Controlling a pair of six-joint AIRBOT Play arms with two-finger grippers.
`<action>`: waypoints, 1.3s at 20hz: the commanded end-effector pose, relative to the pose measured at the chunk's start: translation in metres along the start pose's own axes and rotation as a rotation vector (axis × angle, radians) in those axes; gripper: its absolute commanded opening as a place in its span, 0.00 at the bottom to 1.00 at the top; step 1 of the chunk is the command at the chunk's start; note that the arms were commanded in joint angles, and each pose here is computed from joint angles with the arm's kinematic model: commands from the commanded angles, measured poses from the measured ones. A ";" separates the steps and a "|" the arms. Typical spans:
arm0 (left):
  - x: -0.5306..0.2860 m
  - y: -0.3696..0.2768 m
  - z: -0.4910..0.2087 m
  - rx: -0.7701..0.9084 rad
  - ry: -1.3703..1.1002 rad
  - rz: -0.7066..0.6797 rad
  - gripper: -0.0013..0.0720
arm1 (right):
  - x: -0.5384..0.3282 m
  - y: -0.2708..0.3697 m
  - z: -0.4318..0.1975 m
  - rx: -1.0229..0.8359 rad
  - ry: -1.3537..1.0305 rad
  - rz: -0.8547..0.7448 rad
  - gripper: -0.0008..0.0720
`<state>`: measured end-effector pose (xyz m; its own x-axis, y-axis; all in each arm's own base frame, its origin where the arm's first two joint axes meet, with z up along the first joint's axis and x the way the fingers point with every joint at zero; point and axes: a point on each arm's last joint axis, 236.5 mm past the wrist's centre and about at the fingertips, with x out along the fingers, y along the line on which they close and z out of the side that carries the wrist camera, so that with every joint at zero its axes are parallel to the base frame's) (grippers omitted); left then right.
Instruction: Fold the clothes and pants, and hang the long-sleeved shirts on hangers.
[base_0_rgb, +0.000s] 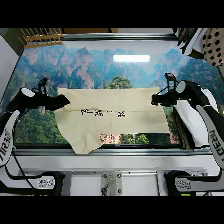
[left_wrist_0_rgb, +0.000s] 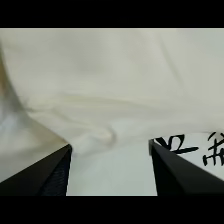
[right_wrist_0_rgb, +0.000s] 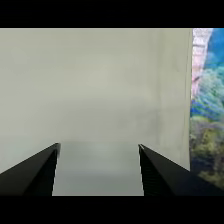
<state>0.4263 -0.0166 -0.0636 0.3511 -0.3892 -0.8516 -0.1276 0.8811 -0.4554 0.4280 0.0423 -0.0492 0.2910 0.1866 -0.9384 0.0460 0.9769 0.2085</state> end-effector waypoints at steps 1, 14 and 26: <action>-0.044 -0.009 0.001 0.015 -0.072 -0.004 0.70 | -0.051 -0.020 -0.016 -0.033 -0.006 -0.075 0.74; -0.050 -0.006 -0.138 -0.099 0.043 -0.015 0.70 | 0.005 -0.055 -0.160 0.732 0.043 0.109 0.74; -0.058 0.018 -0.153 -0.121 0.078 0.105 0.70 | 0.025 -0.050 -0.150 0.668 0.009 0.097 0.02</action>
<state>0.2765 -0.0327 -0.0521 0.3188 -0.3786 -0.8689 -0.2196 0.8623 -0.4563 0.2914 0.0106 -0.1235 0.3231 0.2654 -0.9084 0.6155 0.6701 0.4147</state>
